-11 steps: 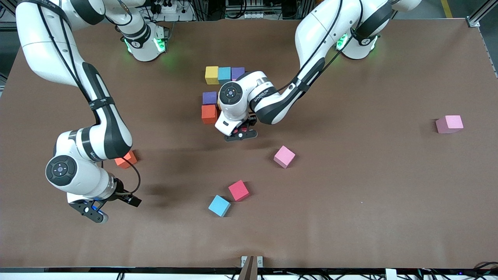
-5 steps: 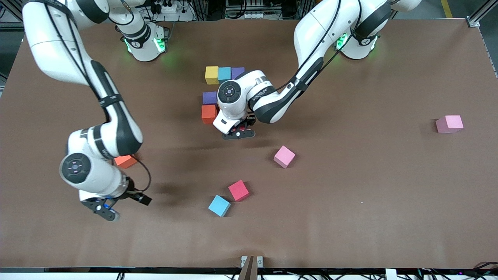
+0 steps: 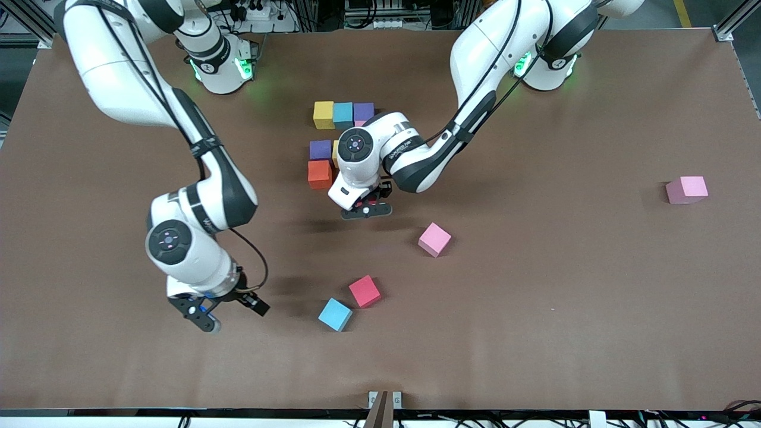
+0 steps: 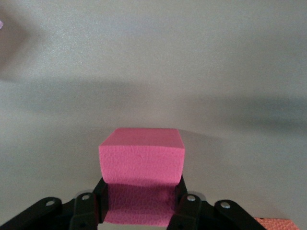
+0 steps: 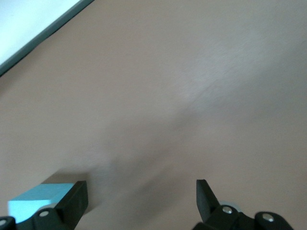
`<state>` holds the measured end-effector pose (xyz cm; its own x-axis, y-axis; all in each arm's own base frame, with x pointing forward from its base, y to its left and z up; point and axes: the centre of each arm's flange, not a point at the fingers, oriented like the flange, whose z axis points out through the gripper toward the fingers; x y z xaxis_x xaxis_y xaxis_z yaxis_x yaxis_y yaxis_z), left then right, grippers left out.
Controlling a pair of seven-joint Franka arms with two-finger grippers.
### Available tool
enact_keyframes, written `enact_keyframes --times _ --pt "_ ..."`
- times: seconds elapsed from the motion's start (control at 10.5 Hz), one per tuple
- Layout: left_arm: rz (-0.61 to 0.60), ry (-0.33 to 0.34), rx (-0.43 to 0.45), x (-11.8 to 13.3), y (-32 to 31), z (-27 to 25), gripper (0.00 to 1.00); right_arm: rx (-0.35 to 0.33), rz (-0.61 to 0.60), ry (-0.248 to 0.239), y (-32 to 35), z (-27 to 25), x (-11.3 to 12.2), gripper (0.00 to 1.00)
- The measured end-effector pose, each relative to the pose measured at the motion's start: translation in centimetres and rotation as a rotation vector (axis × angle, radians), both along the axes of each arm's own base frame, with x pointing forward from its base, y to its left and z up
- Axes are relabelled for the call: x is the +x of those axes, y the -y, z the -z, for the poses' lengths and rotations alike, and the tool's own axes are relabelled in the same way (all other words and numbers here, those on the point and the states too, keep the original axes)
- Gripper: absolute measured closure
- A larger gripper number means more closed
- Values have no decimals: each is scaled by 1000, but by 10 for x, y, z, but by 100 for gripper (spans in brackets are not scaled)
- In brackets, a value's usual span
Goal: Form number 2 with 11 blocks
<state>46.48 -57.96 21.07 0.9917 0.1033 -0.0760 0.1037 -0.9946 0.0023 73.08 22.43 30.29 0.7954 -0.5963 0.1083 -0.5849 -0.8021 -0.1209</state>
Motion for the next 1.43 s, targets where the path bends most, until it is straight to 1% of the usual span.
enact_keyframes --times 0.19,0.29,0.48,0.76,1.05,1.43 --pt "1 0 0 -1 0 0 46 35 38 38 -19 4 11 0" --pt "1 0 0 -1 1 0 46 47 50 48 -25 9 16 0" --pt "2 0 -1 -1 1 0 46 62 80 56 -30 16 21 0" --pt "6 -1 -6 -4 4 -2 46 102 178 83 -34 12 24 0" --pt "12 -3 -8 -7 7 -2 46 135 262 107 -34 27 27 0" --pt "17 -15 -5 -16 10 0 46 134 252 150 -68 57 18 0"
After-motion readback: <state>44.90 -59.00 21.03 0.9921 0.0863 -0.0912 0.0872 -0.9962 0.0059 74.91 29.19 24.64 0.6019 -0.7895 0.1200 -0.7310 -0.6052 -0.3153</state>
